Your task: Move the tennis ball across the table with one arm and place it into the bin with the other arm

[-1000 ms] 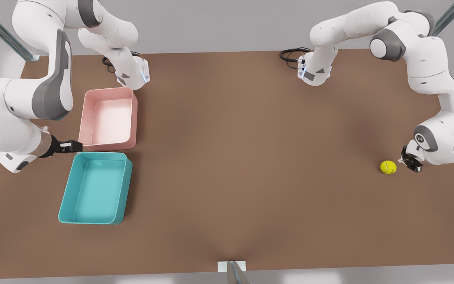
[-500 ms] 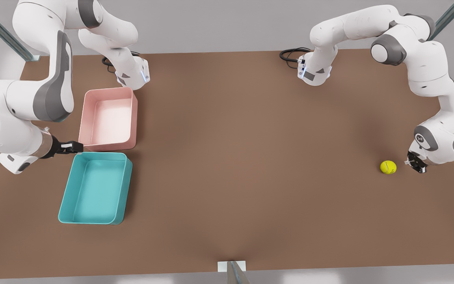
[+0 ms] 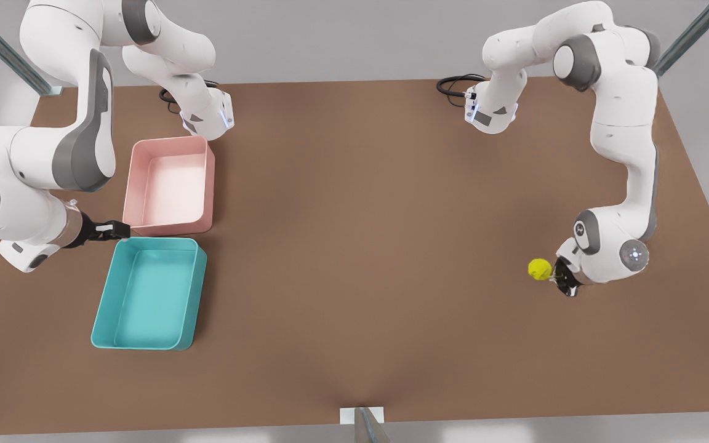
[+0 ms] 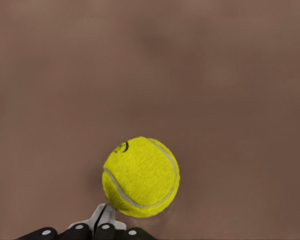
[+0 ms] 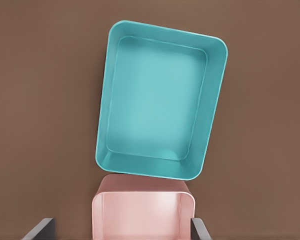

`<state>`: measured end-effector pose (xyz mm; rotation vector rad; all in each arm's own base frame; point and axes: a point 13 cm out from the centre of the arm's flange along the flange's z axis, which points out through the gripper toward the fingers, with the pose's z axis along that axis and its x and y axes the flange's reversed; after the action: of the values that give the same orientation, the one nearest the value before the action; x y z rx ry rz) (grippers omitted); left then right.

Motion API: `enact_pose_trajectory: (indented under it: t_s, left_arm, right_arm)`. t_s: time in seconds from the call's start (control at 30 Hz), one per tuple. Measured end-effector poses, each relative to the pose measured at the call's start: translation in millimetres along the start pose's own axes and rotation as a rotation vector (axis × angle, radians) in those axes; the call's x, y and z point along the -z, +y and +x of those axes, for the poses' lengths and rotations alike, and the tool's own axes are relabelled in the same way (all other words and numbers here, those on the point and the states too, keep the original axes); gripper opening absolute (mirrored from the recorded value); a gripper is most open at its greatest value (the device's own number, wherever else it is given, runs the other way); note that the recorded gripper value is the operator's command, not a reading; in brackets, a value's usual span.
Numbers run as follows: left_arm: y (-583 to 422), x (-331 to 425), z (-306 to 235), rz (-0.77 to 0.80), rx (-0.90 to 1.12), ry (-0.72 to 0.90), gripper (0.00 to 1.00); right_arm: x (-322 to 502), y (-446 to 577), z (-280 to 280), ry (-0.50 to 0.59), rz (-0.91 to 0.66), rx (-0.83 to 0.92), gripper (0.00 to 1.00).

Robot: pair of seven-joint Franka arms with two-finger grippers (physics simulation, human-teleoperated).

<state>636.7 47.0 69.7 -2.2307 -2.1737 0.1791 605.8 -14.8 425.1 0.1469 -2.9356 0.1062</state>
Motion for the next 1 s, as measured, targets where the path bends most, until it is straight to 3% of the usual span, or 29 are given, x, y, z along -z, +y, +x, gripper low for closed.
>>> enact_pose_trajectory:
  t_s: [0.03,0.07,0.1,0.2,0.3,0.37,0.67,0.83,1.0]
  left_arm:
    - [2.5,5.0,-21.8,0.005,0.041,-0.009,0.21]
    - [3.2,8.5,-30.2,0.011,0.086,-0.002,0.39]
    - [5.3,13.2,-34.4,0.013,0.122,0.020,1.00]
    - [6.9,103.5,6.8,-0.053,0.437,0.031,1.00]
    - [4.7,306.3,-40.4,-0.211,0.583,0.017,1.00]
    - [-13.8,352.8,-59.0,-0.180,0.692,-0.001,1.00]
    - [-55.8,338.3,-72.1,0.050,1.108,0.060,1.00]
    - [-70.7,339.8,-105.3,0.094,1.210,0.081,1.00]
    - [-77.6,334.3,-101.6,0.124,1.335,0.112,1.00]
  right_arm:
    - [-0.1,0.4,-0.1,0.000,0.000,0.001,1.00]
    - [-0.3,0.5,-0.2,0.001,0.000,0.001,1.00]
    - [-1.2,0.6,-0.7,0.002,0.000,0.001,1.00]
    - [-1.6,5.8,-1.0,0.004,0.000,0.010,1.00]
    - [-2.8,20.6,-2.1,0.012,0.016,0.038,1.00]
    - [-4.6,16.8,-1.7,0.016,0.016,0.033,1.00]
    - [-126.4,145.8,-88.6,0.020,-0.081,0.172,1.00]
    - [-189.2,267.7,-132.7,-0.094,-0.085,0.293,1.00]
    - [-224.2,314.9,-178.9,-0.234,-0.089,0.299,1.00]
